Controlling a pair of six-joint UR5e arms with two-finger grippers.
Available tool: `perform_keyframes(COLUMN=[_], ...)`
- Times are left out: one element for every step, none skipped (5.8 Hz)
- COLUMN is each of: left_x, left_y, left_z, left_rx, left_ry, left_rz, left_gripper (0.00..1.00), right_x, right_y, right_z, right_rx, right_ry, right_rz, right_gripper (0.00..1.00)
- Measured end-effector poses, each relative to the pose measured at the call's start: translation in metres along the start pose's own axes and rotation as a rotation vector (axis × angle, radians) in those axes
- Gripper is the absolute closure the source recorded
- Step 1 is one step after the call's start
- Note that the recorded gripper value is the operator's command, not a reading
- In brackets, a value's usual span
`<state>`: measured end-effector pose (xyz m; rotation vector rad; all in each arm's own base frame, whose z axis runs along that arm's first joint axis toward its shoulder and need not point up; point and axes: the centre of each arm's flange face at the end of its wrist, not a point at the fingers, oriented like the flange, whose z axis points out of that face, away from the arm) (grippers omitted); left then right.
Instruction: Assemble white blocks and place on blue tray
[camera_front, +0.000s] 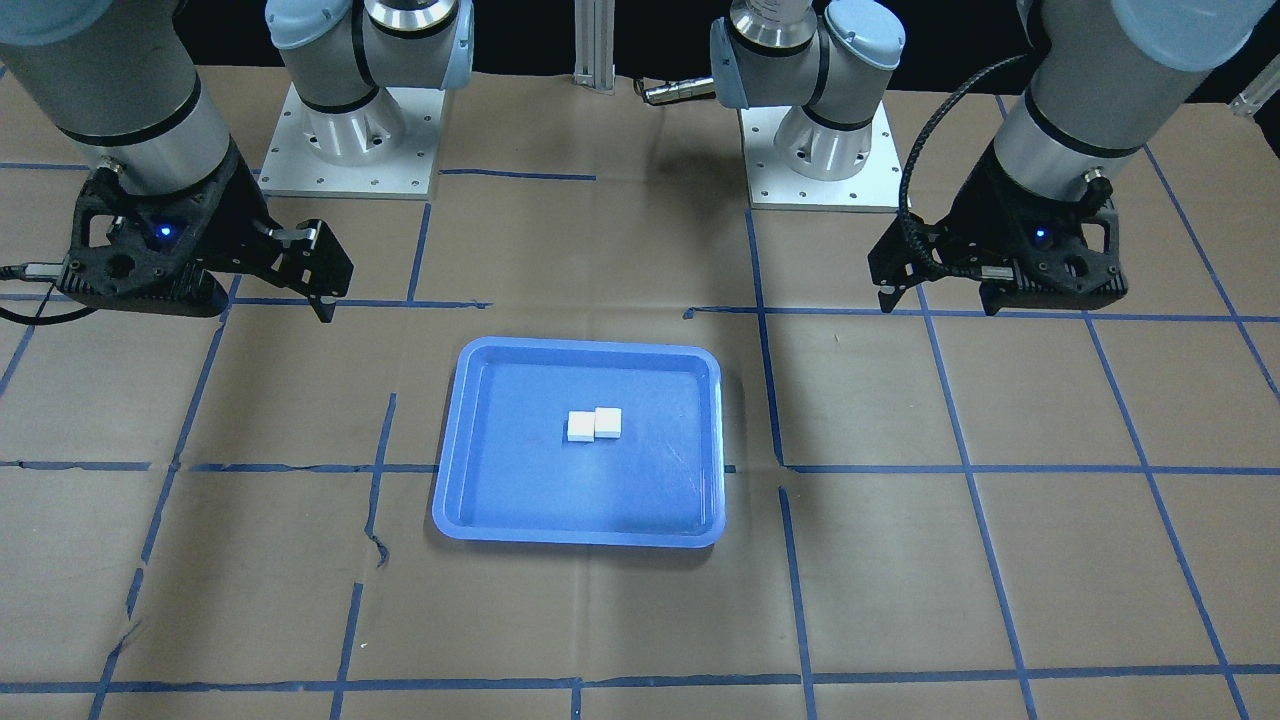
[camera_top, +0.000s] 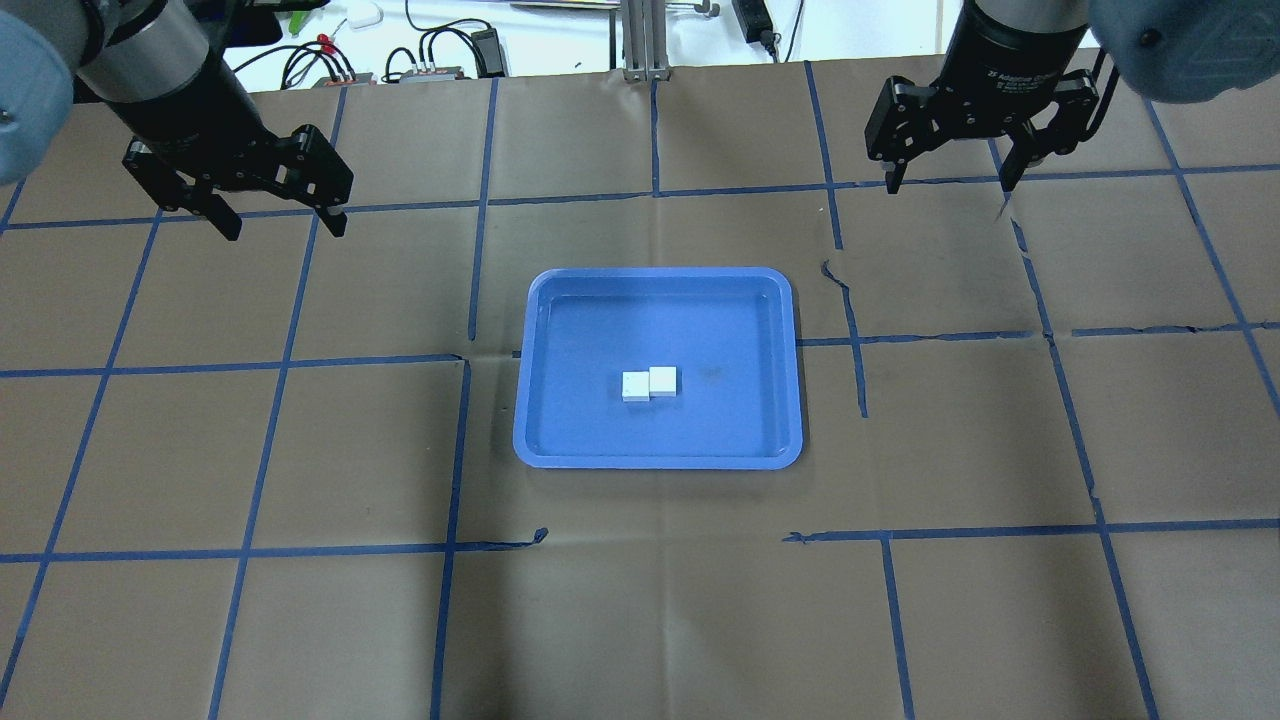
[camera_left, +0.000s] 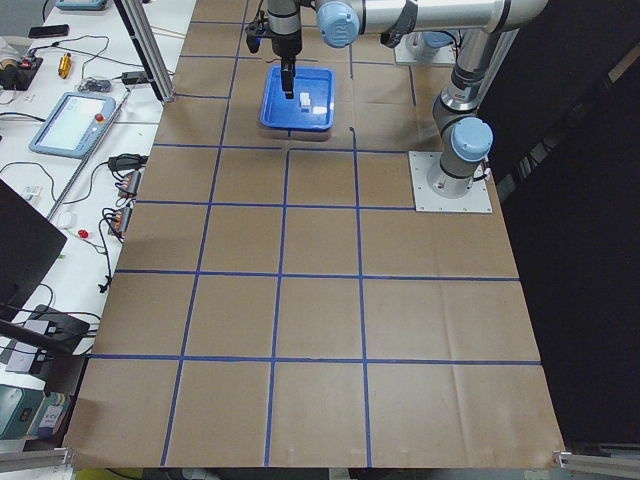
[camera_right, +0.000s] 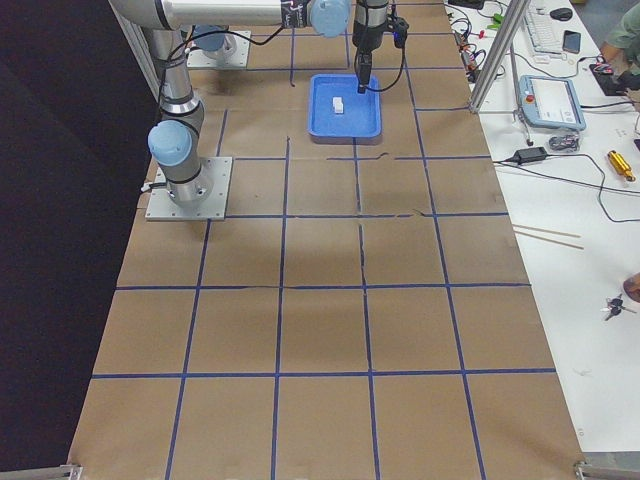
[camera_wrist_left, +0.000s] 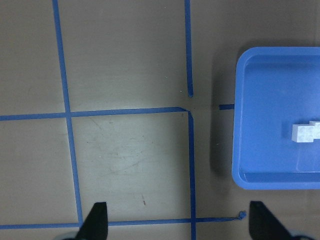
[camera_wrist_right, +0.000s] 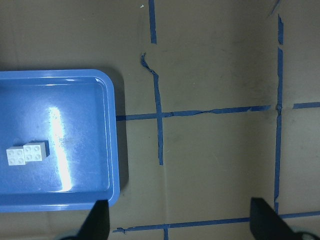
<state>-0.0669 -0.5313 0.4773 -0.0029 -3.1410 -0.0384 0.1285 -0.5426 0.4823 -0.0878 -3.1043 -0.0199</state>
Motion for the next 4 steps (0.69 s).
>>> perform_keyframes(left_x=[-0.0049, -0.0057, -0.0054, -0.005], left_y=[-0.0008, -0.0011, -0.0012, -0.0024], left_z=[0.0017, 0.0047, 0.0065, 0.01], left_rx=[-0.004, -0.009, -0.012, -0.018], left_ry=[0.001, 0.002, 0.006, 0.008], left_rz=[-0.01, -0.011, -0.011, -0.01], left_gripper=[0.01, 0.01, 0.01, 0.01], right_x=[-0.0012, -0.003, -0.0043, -0.0046], right_y=[0.0018, 0.0032, 0.0037, 0.0039], right_z=[-0.0023, -0.0037, -0.0034, -0.0029], right_rx=[0.003, 0.005, 0.004, 0.003], right_ry=[-0.004, -0.014, -0.024, -0.025], right_rz=[-0.001, -0.002, -0.003, -0.003], right_gripper=[0.0, 0.0, 0.0, 0.0])
